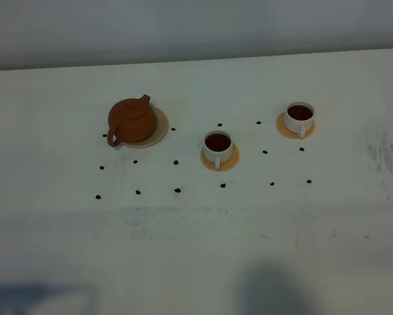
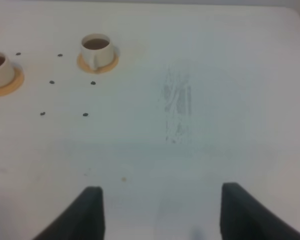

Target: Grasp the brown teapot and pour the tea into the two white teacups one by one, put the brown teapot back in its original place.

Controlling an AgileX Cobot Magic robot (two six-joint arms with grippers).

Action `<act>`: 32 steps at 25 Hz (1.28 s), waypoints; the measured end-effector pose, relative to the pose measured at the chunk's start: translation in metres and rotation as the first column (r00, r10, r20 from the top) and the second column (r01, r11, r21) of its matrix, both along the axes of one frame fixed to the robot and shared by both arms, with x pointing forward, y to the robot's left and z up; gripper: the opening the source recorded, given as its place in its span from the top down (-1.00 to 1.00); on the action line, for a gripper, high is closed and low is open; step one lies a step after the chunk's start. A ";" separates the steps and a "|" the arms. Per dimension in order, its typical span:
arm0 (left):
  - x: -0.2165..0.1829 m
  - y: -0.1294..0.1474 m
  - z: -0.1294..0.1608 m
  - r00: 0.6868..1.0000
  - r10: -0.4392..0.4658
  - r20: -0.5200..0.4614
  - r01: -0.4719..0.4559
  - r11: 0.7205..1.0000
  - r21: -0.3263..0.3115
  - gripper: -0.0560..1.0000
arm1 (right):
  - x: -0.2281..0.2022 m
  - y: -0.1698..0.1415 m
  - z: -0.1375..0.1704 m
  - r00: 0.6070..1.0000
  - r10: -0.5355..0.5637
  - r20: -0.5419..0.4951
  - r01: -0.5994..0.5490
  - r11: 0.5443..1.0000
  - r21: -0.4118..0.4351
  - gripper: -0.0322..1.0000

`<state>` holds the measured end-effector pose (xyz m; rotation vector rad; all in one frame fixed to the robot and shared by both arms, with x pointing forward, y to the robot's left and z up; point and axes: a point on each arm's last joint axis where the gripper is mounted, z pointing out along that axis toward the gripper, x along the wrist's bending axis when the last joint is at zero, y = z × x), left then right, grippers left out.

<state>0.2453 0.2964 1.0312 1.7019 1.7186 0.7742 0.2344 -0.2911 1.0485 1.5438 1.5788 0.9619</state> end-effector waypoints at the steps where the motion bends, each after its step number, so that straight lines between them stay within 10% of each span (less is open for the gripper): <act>1: -0.001 0.000 0.000 1.000 0.000 0.006 0.000 1.000 0.000 0.03 | 0.000 0.000 0.000 1.000 0.000 0.000 0.000 1.000 0.000 -0.06; 32: -0.012 0.004 0.000 0.996 0.003 0.089 -0.002 1.000 -0.013 0.03 | 0.000 0.000 0.000 1.000 0.000 0.000 0.000 1.000 0.000 -0.06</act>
